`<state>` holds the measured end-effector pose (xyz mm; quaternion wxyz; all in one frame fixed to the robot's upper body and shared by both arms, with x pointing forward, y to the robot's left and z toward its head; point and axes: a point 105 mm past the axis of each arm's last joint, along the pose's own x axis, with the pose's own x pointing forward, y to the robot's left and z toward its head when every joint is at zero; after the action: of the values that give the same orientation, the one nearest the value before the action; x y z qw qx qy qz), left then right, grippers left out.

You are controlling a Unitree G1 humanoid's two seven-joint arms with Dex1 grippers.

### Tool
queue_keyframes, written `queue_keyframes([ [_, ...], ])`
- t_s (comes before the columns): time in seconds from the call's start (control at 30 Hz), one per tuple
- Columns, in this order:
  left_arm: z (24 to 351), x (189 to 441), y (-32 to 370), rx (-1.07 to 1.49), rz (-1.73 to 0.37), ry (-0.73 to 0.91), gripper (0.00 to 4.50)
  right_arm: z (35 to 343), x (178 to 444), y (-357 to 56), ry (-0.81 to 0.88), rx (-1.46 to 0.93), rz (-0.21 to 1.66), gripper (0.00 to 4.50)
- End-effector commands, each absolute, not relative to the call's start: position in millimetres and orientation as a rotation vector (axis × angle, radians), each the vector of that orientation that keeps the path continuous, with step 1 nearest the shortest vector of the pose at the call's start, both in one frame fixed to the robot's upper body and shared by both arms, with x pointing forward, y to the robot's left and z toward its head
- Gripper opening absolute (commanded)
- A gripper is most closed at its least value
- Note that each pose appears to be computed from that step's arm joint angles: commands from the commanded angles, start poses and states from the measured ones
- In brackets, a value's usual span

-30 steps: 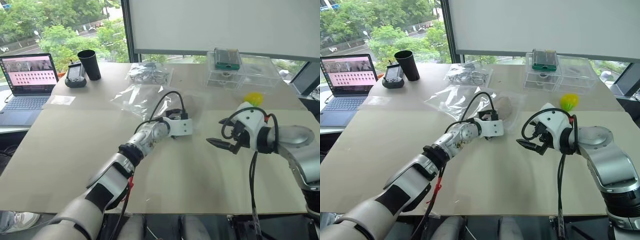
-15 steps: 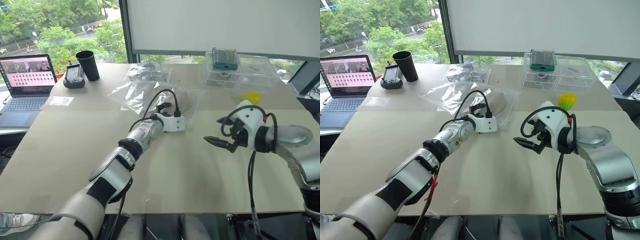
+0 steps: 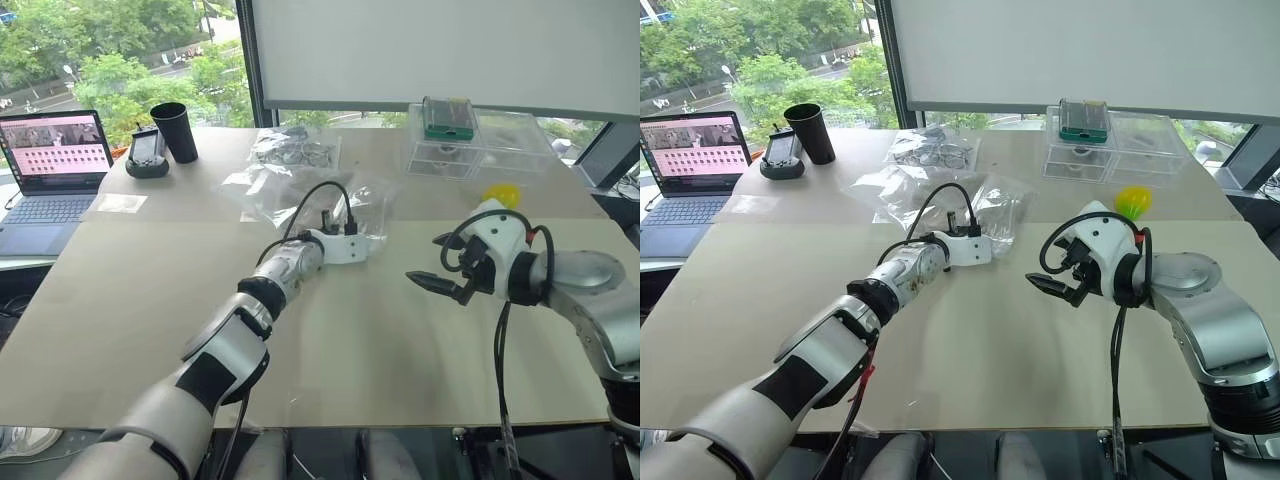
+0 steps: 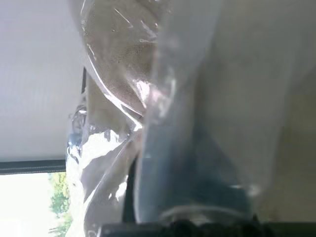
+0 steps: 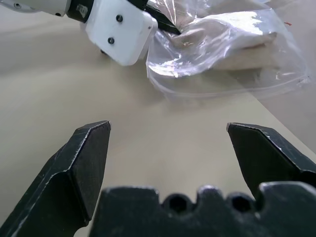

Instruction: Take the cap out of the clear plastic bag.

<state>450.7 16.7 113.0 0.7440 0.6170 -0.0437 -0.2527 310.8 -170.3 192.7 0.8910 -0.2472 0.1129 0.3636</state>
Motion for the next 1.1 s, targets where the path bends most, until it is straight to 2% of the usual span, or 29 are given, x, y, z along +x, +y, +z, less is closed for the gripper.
queue_keyframes([
  [0.03,86,447,41,1.399,-0.56,-0.047,0.03,210,308,-169,0.171,-0.535,0.738,4.5],
  [0.17,102,442,47,1.402,-0.56,-0.242,0.03,210,309,-166,0.165,-0.533,0.744,4.5],
  [0.3,114,426,75,1.413,-0.596,-0.415,0.03,211,311,-157,0.146,-0.525,0.763,4.5],
  [0.53,142,406,126,1.485,-0.614,-0.569,0.03,216,320,-153,0.112,-0.508,0.748,4.5],
  [0.7,164,380,142,1.517,-0.696,-0.777,0.03,216,326,-151,0.106,-0.504,0.743,4.5],
  [0.93,165,349,144,1.431,-0.8,-0.991,0.03,216,331,-155,0.105,-0.51,0.725,4.5],
  [1.1,145,350,139,1.498,-0.859,-1.04,0.03,215,331,-161,0.116,-0.518,0.711,4.5],
])
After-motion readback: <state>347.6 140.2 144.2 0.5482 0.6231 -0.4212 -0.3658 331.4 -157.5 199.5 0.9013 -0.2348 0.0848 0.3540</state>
